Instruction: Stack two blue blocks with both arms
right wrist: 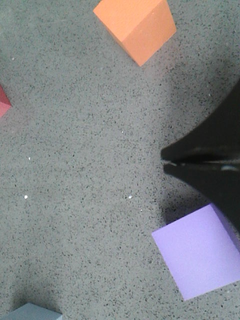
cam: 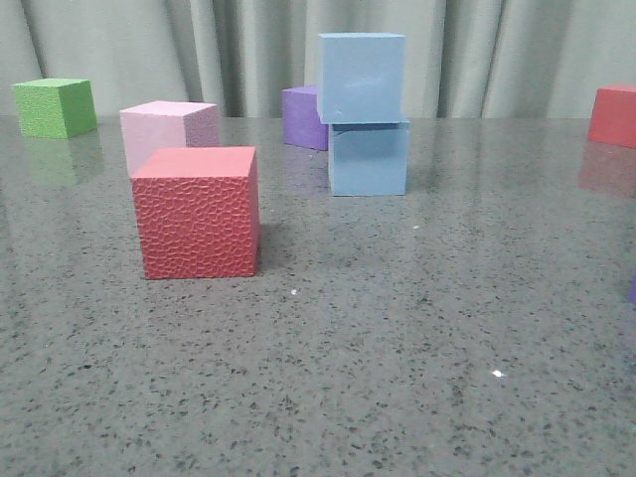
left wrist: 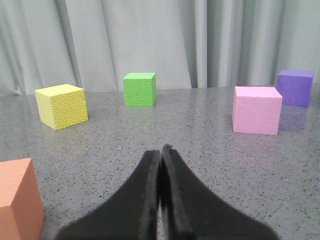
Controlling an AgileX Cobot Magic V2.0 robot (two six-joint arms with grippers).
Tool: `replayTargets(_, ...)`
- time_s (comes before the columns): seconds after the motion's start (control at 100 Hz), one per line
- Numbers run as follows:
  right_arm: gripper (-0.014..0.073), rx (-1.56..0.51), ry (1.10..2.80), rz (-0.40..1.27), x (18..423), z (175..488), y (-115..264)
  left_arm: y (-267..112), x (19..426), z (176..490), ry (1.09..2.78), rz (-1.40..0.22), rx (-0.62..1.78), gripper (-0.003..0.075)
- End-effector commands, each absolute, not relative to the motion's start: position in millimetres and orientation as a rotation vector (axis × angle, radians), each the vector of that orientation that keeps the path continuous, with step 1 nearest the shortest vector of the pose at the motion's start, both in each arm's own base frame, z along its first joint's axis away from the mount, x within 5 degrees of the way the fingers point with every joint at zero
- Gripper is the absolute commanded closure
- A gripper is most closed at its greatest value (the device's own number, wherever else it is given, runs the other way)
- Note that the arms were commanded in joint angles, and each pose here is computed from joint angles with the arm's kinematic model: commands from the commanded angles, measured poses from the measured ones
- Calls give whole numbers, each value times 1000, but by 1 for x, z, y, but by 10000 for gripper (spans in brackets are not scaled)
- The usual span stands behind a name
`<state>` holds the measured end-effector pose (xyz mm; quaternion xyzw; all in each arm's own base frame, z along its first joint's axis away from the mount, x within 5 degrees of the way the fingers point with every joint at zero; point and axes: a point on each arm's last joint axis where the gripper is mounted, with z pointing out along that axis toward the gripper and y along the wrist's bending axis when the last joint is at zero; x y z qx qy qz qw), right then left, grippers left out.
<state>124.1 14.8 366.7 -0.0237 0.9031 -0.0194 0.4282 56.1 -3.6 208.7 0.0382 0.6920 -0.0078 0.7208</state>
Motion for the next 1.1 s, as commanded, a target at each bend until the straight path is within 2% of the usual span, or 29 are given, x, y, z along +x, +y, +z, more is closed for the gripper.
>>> replayTargets(0.0, 718, -66, 2173, -51, 125, 379, 14, -4, 55, 204, 1452, -27, 73, 739)
replayTargets(1.09, 718, -69, 2155, -45, 126, 380, 14, -4, 55, 204, 1452, -27, 73, 739)
